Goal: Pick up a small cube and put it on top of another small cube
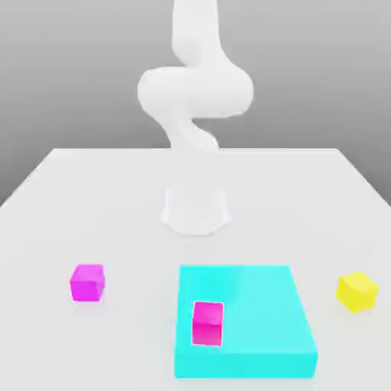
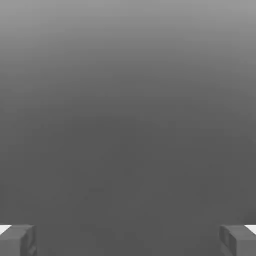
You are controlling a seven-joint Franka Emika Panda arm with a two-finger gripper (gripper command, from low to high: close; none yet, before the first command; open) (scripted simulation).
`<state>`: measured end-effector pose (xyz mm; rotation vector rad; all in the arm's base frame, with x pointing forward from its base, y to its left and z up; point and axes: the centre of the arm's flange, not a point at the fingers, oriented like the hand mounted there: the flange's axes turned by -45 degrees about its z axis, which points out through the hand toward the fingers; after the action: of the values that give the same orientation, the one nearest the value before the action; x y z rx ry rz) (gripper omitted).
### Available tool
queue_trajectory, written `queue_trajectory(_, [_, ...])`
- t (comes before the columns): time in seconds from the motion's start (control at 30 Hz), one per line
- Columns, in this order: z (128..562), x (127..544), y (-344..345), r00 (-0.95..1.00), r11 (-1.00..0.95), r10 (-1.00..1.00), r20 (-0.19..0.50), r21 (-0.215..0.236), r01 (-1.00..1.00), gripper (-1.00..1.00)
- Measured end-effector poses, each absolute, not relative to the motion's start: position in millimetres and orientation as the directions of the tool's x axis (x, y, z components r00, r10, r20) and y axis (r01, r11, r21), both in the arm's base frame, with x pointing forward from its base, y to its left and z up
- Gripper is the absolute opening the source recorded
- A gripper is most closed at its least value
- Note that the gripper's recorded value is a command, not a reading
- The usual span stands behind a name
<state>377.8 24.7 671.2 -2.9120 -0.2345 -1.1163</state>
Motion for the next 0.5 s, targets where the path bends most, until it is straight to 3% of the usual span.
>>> queue_trajectory(0.23, [545.9,430.4,117.6,0.671,-0.809,0.557,0.490,0.135,0.573,0.00])
queue_trajectory(0.5, [395.1,416.4,226.6,0.336,-0.384,0.902,0.272,0.146,0.912,0.00])
